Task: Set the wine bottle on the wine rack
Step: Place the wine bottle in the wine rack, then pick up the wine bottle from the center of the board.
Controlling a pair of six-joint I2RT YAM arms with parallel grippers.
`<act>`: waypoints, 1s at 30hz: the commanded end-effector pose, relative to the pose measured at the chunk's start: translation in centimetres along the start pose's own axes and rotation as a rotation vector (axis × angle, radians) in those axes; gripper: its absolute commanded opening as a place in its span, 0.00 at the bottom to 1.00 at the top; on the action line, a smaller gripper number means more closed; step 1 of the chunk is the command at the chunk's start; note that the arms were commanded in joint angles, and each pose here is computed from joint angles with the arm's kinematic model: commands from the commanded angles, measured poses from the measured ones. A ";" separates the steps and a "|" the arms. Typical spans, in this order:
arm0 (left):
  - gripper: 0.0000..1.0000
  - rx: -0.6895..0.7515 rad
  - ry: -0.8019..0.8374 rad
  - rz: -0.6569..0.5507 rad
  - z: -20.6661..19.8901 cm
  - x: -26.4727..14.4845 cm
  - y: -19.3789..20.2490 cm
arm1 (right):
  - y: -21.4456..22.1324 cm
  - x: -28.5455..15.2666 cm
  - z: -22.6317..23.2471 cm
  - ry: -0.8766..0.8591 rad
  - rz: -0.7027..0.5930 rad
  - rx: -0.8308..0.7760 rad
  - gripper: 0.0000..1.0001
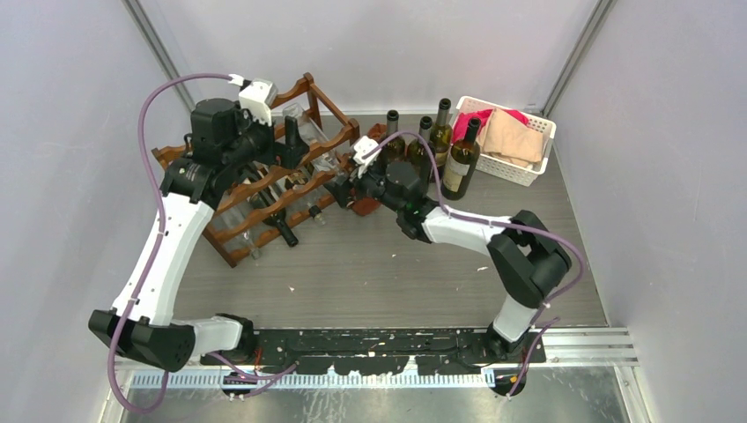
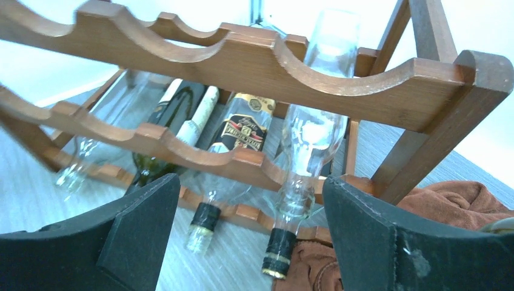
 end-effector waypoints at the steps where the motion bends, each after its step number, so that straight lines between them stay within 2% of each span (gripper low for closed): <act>1: 0.98 -0.026 0.072 -0.168 -1.2 -1.4 -2.1 | -3.0 -2.8 0.4 -0.093 -0.023 -0.055 0.95; 5: 1.00 -0.082 0.117 -0.205 -1.6 -1.5 -1.8 | -4.5 -6.3 0.7 -0.225 0.054 -0.118 0.99; 11: 1.00 -0.185 0.206 -0.262 -2.5 -1.4 -1.7 | -6.6 -12.6 0.7 -0.417 0.238 -0.180 1.00; 15: 1.00 -0.249 0.299 -0.293 -3.4 -1.2 -2.1 | -8.3 -15.9 -1.9 -0.339 0.300 -0.166 1.00; 21: 0.99 -0.344 0.394 -0.313 -4.1 -0.3 -2.1 | -11.1 -19.8 -7.9 -0.086 0.397 -0.177 1.00; 24: 0.96 -0.391 0.429 -0.314 -4.3 0.1 -1.8 | -12.5 -21.4 -11.1 0.045 0.408 -0.142 1.00; 28: 0.88 -0.482 0.467 -0.250 -4.8 0.5 -1.4 | -14.3 -23.4 -14.9 0.192 0.390 -0.082 1.00; 30: 0.87 -0.487 0.471 -0.229 -5.3 0.3 -1.2 | -15.0 -23.9 -16.6 0.257 0.380 -0.048 1.00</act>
Point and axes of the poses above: each gripper's point midway between its finger pads, its own x axis out along the fingers, its own z axis along the line the jaws close on, y = z × x, the point moved 8 cm from there along -x, back along the fingers, and after that the axes turned 10 degrees about -x, right-handed, at the moved point
